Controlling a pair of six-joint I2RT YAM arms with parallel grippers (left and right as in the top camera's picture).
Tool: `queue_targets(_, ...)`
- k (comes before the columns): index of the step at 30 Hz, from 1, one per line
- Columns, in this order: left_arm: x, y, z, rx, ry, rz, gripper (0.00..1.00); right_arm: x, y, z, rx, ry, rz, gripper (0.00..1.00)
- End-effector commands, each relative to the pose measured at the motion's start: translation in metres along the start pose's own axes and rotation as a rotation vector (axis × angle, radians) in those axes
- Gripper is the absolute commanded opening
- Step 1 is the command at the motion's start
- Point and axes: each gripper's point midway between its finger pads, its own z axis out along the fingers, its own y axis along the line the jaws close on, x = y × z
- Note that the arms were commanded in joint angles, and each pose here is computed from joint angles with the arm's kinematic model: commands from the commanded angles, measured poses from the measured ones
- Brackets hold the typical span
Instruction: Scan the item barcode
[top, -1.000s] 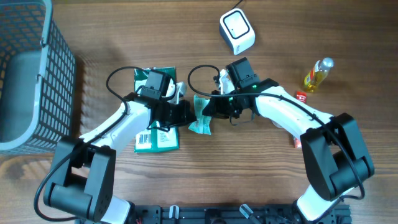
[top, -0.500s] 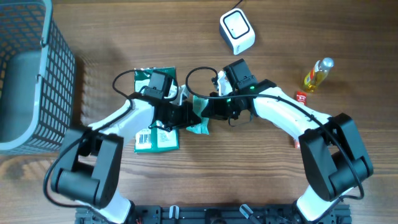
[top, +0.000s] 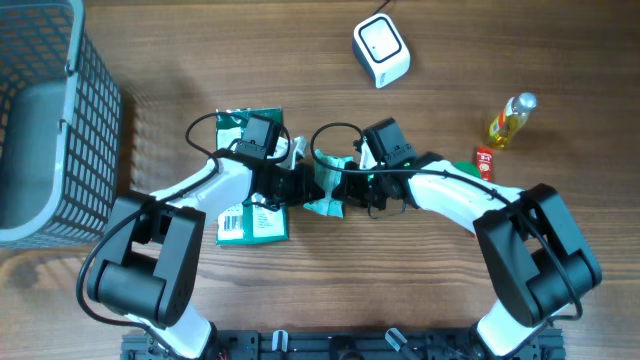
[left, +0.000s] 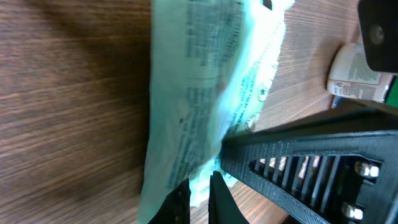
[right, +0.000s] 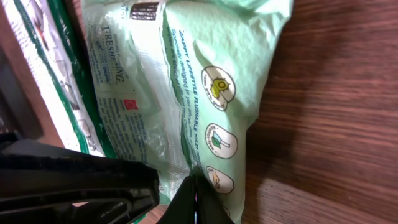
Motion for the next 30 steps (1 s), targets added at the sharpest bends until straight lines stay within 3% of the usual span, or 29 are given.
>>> queue_targets(1,-0.011,0.032,0.001,-0.167,-0.058,-0.02,0.04,-0.001,-0.06,0.006,0.224,-0.069,0.121,0.04)
queue_targets(9,-0.012,0.065,-0.004,-0.326,-0.123,-0.15,0.04,0.001,-0.064,0.005,0.243,-0.069,0.147,0.04)
queue_targets(14,-0.009,0.067,-0.006,-0.337,-0.113,-0.159,0.08,0.002,-0.065,0.005,0.245,-0.066,0.148,0.04)
queue_targets(18,-0.016,0.063,-0.024,-0.341,-0.116,-0.194,0.04,0.002,-0.065,0.005,0.244,-0.064,0.149,0.04)
queue_targets(25,-0.052,0.003,-0.085,-0.181,-0.234,-0.151,0.04,0.009,-0.012,-0.004,0.042,0.065,0.074,0.04)
queue_targets(30,-0.045,-0.015,-0.084,-0.108,-0.204,-0.128,0.04,-0.012,0.041,-0.04,-0.066,-0.014,-0.084,0.04)
